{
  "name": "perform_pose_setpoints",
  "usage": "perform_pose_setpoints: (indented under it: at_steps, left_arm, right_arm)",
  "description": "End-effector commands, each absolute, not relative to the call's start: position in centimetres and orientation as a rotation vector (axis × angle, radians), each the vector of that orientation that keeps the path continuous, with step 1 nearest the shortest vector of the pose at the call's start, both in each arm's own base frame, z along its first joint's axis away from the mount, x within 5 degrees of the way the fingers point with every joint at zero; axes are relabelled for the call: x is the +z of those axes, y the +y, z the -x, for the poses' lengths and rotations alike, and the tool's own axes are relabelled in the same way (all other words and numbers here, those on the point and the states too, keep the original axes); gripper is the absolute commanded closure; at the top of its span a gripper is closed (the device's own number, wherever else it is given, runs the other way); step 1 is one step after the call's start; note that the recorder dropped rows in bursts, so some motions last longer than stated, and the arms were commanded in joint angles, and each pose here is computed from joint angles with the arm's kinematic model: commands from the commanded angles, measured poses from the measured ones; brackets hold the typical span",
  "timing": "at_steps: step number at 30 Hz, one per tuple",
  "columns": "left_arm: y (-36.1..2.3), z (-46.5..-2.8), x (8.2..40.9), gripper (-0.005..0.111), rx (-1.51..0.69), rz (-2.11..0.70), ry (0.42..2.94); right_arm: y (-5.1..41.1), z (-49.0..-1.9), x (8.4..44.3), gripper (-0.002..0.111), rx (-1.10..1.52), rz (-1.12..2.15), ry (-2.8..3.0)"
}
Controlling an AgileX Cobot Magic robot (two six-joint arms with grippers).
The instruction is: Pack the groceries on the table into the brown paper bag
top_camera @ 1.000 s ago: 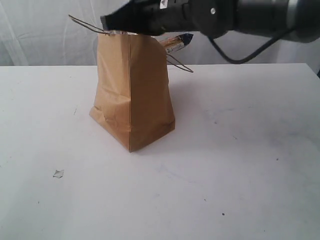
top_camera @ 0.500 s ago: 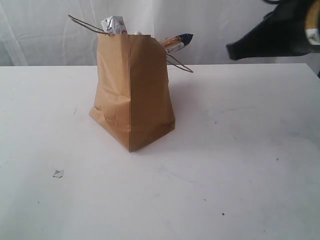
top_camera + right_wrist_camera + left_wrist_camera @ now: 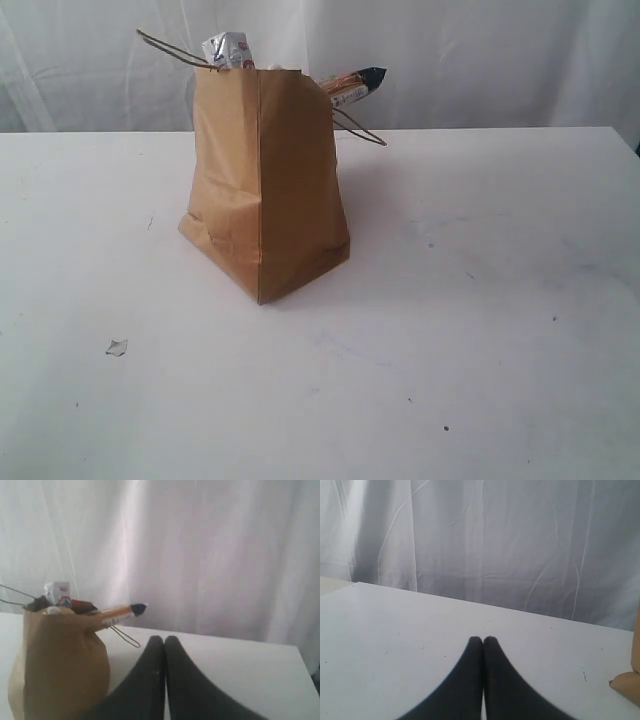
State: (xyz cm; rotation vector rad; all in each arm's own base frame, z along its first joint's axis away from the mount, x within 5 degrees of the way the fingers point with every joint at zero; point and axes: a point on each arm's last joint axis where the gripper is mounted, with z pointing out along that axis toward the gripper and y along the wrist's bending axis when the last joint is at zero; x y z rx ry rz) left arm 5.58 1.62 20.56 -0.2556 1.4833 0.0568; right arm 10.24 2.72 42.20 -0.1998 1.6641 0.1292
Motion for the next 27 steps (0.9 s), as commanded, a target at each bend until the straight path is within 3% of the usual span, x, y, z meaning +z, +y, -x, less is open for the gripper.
perform_pose_setpoints:
  at_steps: [1,8,14,18,20,21,27]
  left_arm:
    - [1.6,-5.6,20.5,0.107,0.066,0.236,1.483]
    - [1.6,-5.6,20.5,0.107,0.066,0.236,1.483]
    - [1.6,-5.6,20.5,0.107,0.066,0.236,1.483]
    - [1.6,-5.6,20.5,0.107,0.066,0.236,1.483]
    - [1.6,-5.6,20.5,0.107,0.066,0.236,1.483]
    - [1.6,-5.6,20.5,0.107,0.067,0.237,1.482]
    - [1.6,-5.6,20.5,0.107,0.066,0.236,1.483]
  right_arm:
    - [1.6,-9.7,40.7,0.108,0.050,0.151,1.778]
    - [-0.2,-9.6,40.5,0.108,-0.012,-0.044,1.717]
    - [-0.3,-8.5,42.2,0.108,-0.056,-0.004,1.530]
    - [-0.4,-9.2,41.3,0.108,-0.066,0.001,1.554]
    - [-0.4,-9.4,39.9,0.108,-0.077,0.007,1.588]
    - [-0.4,-9.0,37.1,0.108,-0.077,0.009,1.636]
    - [-0.4,-5.2,28.3,0.108,-0.068,-0.028,1.749]
